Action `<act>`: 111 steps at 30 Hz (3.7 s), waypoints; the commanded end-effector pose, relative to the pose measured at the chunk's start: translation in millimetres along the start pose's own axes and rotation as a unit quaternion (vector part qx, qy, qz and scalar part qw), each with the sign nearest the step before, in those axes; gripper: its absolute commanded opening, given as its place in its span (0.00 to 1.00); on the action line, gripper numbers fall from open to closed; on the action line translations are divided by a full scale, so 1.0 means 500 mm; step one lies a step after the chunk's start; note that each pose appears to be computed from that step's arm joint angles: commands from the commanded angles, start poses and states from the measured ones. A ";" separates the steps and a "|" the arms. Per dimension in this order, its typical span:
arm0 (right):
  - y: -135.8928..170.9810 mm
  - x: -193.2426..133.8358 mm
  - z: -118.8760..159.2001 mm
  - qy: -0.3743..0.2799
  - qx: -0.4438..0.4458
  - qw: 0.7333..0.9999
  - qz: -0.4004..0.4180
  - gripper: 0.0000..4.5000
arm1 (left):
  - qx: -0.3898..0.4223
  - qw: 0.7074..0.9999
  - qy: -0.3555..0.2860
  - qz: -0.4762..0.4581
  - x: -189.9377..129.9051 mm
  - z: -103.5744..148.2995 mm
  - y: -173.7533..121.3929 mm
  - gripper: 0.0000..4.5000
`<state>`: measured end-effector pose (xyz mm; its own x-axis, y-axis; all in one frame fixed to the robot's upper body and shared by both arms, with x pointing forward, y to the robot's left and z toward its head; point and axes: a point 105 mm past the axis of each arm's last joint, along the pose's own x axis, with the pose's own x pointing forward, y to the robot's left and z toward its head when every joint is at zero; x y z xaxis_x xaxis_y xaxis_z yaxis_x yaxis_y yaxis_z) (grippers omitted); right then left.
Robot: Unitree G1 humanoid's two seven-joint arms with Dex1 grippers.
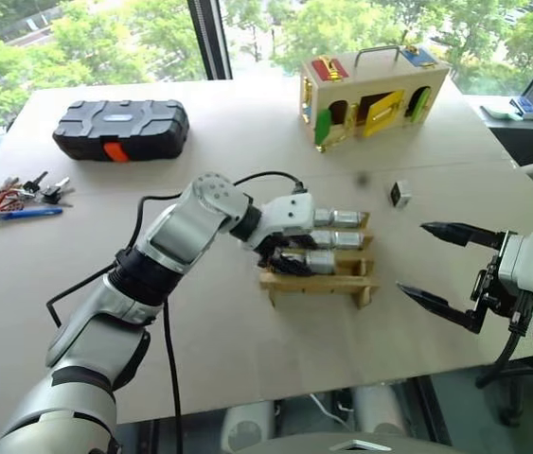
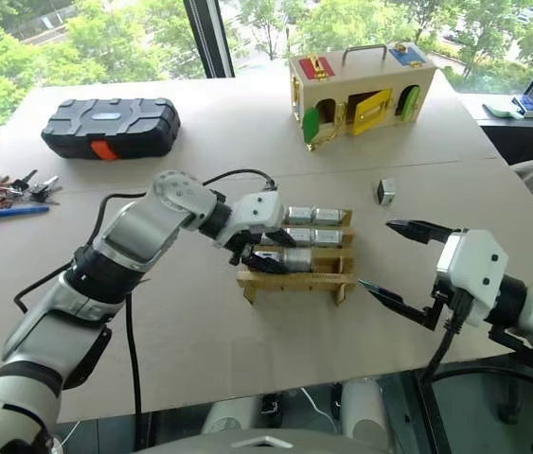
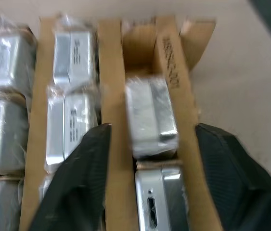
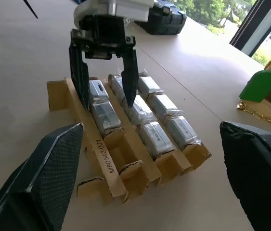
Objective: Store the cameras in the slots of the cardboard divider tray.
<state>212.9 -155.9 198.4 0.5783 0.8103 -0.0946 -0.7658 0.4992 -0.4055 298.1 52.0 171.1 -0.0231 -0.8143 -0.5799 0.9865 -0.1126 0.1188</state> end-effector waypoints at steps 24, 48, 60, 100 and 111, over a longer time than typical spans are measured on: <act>-0.286 0.158 -0.190 0.178 0.217 0.922 -0.267 1.00 | -0.088 0.931 -0.280 0.216 -0.239 -0.079 -0.139 0.84; -0.305 0.203 -0.130 0.109 0.135 0.964 -0.199 0.18 | -0.102 0.928 -0.264 0.241 -0.239 -0.104 -0.164 0.86; -0.009 0.186 0.001 0.008 -0.025 0.988 0.150 0.18 | -0.096 0.937 -0.280 0.188 -0.228 -0.128 -0.187 0.86; 0.035 0.197 -0.126 0.081 -0.015 0.964 0.253 0.29 | -0.085 0.941 -0.267 0.191 -0.240 -0.136 -0.201 0.86; 0.007 0.103 -0.002 -0.005 0.013 0.994 0.111 0.98 | -0.173 0.906 -0.258 0.286 -0.251 -0.164 -0.177 0.86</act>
<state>249.0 -108.4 177.4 0.3555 0.9093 -0.2164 -0.8971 0.2670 -0.3522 226.9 207.8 161.4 0.4861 -0.8730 -0.0407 0.8714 0.4877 -0.0534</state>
